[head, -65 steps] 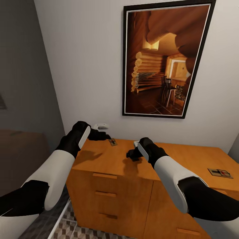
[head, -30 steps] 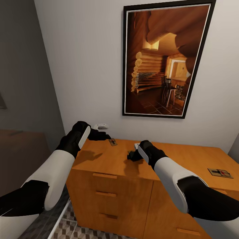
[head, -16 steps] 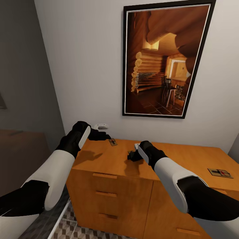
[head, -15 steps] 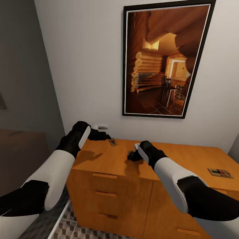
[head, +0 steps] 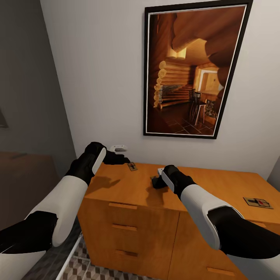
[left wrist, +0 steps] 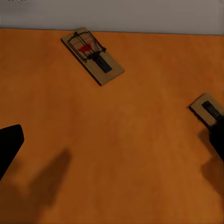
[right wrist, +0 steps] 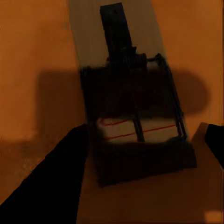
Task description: Take the four mousetraps from the cabinet in the bathroom and place them on the bathroom floor. Make sure all four end up on the same floor surface, and ensure that at least two of them are either under or directly next to the same bathroom sink.
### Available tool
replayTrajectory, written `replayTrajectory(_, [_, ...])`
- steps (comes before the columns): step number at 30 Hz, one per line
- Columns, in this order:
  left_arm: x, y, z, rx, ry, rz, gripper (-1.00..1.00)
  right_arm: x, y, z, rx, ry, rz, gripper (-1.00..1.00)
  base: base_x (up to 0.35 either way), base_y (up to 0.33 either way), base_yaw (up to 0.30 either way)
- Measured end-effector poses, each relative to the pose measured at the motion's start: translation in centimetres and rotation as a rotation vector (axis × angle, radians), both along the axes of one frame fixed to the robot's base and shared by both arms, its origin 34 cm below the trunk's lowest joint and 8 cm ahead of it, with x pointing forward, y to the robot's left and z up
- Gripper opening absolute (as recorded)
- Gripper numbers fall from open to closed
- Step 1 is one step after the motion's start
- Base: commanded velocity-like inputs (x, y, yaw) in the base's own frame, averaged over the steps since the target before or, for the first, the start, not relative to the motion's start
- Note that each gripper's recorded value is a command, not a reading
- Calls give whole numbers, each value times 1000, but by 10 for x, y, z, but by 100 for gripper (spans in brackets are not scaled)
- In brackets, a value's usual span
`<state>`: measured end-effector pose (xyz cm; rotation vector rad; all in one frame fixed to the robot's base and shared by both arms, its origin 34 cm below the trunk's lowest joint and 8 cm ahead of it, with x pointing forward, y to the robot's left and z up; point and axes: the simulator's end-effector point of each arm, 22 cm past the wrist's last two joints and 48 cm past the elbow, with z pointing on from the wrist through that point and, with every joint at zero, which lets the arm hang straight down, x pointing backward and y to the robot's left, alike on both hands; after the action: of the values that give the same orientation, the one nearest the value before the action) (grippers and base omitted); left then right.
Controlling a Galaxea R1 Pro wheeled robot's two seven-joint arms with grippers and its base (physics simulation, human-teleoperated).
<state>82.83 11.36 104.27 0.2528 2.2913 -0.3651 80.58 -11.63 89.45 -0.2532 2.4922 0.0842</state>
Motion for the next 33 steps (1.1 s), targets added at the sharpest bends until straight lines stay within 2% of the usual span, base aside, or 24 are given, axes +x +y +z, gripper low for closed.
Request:
replayTrajectory(2, [0, 0, 0, 0, 0, 0, 100, 0, 3, 1, 19, 2, -2, -100, 0, 0, 0])
replayTrajectory(13, [0, 0, 0, 0, 0, 0, 100, 0, 4, 2, 31, 2, -5, -100, 0, 0, 0])
replayTrajectory(23, [0, -1, 3, -1, -6, -1, 100, -2, 3, 1, 12, 13, 4, -100, 0, 0, 0])
replayTrajectory(24, [0, -1, 3, -2, -6, -2, 100, 2, 4, 10, 15, -5, 6, -100, 0, 0, 0])
replayTrajectory(25, [-1, -11, 4, -9, -7, -13, 100, -15, 4, 33, 42, 109, -7, -100, 0, 0, 0])
replayTrajectory(26, [-1, -11, 4, -6, -7, -13, 100, 9, 9, 98, 74, -44, -1, -100, 0, 0, 0])
replayTrajectory(27, [-1, -12, 4, -6, -8, -13, 100, 26, 13, 188, 117, -258, 8, -100, 0, 0, 0])
replayTrajectory(28, [-2, -12, 4, -7, -8, -14, 100, 27, 13, 209, 127, -308, 8, -100, 0, 0, 0])
replayTrajectory(29, [-1, -12, 4, -6, -7, -13, 100, 28, 13, 199, 122, -287, 5, -100, 0, 0, 0])
replayTrajectory(33, [-1, -11, 4, -7, -6, -13, 100, 28, 12, 200, 122, -289, 3, -100, 0, 0, 0])
